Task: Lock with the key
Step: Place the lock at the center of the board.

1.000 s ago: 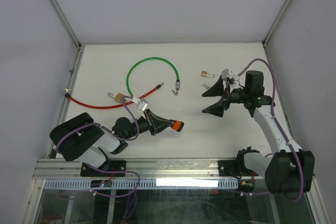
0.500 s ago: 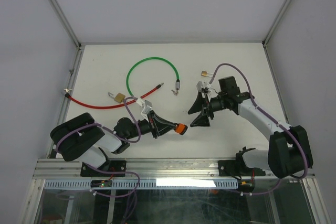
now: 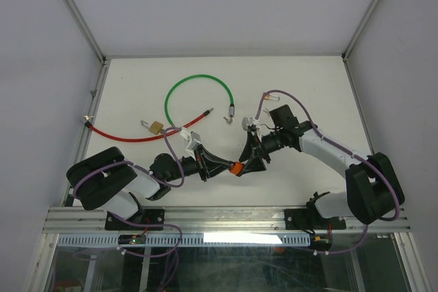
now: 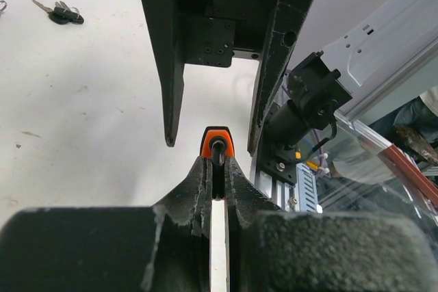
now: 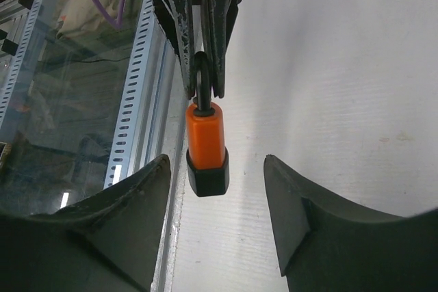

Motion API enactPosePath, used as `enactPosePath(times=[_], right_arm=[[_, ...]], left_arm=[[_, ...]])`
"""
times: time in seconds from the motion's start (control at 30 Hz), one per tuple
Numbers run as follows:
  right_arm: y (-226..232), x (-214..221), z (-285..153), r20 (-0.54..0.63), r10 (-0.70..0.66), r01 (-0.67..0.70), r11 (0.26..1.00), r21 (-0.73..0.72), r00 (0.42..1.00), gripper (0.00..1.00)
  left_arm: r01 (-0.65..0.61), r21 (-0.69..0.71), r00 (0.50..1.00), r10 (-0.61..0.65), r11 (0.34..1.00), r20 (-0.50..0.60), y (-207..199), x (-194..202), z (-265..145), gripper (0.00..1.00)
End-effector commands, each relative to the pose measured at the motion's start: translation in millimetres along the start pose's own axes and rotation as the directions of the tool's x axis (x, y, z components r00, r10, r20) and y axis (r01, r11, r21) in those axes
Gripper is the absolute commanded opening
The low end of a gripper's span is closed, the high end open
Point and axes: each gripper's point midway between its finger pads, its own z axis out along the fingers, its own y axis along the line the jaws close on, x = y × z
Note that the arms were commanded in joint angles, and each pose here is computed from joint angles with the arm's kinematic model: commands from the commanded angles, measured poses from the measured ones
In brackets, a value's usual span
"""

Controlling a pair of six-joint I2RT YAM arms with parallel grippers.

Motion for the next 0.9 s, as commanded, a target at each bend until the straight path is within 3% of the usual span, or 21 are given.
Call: enactPosePath(times=[0.0, 0.27, 0.37, 0.4, 0.5, 0.57, 0.63, 0.87], right_arm=[[2, -10, 3, 0.004, -0.067, 0.067, 0.997, -0.023, 0.998, 0.59], [6, -6, 9, -0.019, -0.082, 0.081, 0.995, -0.05, 0.996, 0.51], [7, -7, 9, -0.021, -0.092, 0.091, 0.994, -0.054, 0.996, 0.43], [7, -7, 9, -0.022, -0.092, 0.091, 0.994, -0.056, 0.996, 0.35], [11, -9, 8, -0.018, -0.105, 0.104, 0.991, -0.079, 0.994, 0.12], [15, -12, 8, -0.009, -0.107, 0.106, 0.99, -0.098, 0.994, 0.03], [17, -14, 7, -0.009, -0.112, 0.11, 0.988, -0.107, 0.994, 0.0], [5, -18, -5, -0.037, -0.112, 0.111, 0.993, -0.048, 0.993, 0.0]], left_arm=[[-0.167, 0.157, 0.961, 0.125, 0.973, 0.248, -43, -62, 10, 0.0], [-0.159, 0.144, 0.96, 0.119, 0.977, 0.251, -40, -62, 11, 0.0], [-0.155, 0.131, 0.96, 0.118, 0.979, 0.255, -38, -63, 11, 0.0], [-0.153, 0.125, 0.959, 0.117, 0.98, 0.257, -37, -63, 10, 0.01], [-0.136, 0.101, 0.958, 0.105, 0.985, 0.266, -33, -65, 9, 0.13], [-0.119, 0.07, 0.956, 0.095, 0.99, 0.279, -28, -67, 8, 0.27], [-0.096, 0.03, 0.951, 0.083, 0.995, 0.297, -22, -69, 4, 0.42], [-0.036, -0.129, 0.916, 0.084, 0.991, 0.393, -2, -84, -24, 0.78]])
